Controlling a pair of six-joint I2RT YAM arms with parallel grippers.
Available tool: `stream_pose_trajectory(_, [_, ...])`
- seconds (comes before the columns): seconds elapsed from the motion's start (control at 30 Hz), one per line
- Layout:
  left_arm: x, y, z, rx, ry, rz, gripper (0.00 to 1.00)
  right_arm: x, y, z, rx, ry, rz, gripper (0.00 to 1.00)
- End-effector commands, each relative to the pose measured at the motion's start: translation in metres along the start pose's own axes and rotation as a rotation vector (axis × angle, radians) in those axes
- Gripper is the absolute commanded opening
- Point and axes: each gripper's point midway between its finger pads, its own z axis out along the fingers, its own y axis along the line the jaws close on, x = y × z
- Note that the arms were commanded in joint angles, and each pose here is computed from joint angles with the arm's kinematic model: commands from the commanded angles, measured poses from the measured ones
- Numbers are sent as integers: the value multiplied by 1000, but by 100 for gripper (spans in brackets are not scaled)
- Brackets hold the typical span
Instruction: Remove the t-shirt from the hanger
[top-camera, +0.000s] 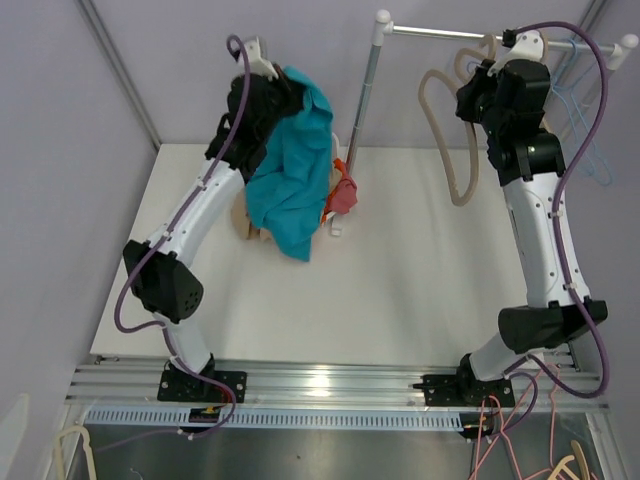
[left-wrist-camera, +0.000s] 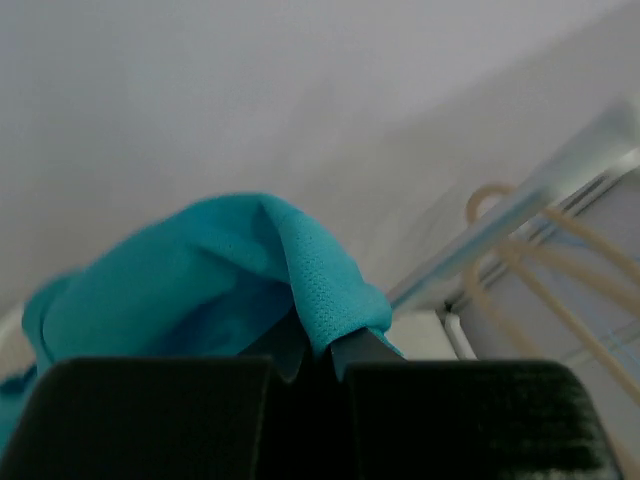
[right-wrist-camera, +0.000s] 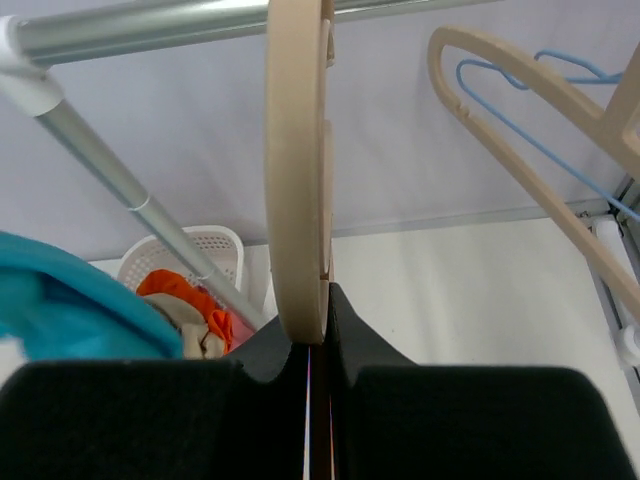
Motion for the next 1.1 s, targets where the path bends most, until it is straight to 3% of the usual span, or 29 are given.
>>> stream_pose_trajectory(0.0, [132, 56, -17, -170, 269, -222, 1, -18, -3, 22, -23, -44, -29, 0])
stream_pose_trajectory(0.03, [154, 57, -20, -185, 293, -316, 1, -18, -4, 27, -30, -41, -28, 0])
stream_pose_trajectory(0.07, [240, 92, -52, -291, 455, -331, 0, -25, -2, 29, -47, -55, -24, 0])
stream_pose_trajectory(0.23, [340, 123, -67, -397, 635, -447, 0, -24, -11, 56, -99, -28, -12, 0])
stream_pose_trajectory(0.33, [366, 133, -68, -441, 703, -438, 1, -32, -15, 63, -127, -50, 3, 0])
stream_pose_trajectory(0.53, [384, 149, -49, -470, 862, -483, 1, -47, -6, 63, -208, -104, 21, 0])
stream_pose_trajectory(0.57, [371, 147, -29, -438, 847, -505, 1, -47, -6, 64, -212, -103, 19, 0])
stream_pose_trajectory(0.63, [370, 147, -31, -434, 889, -505, 0, -48, -5, 63, -220, -107, 7, 0])
stream_pose_trajectory(0.77, [347, 151, -21, -447, 836, -488, 0, -59, -17, 64, -211, -138, 12, 0])
stream_pose_trajectory(1.07, [358, 154, -14, -491, 937, -565, 0, -46, -25, 77, -193, -74, 47, 0])
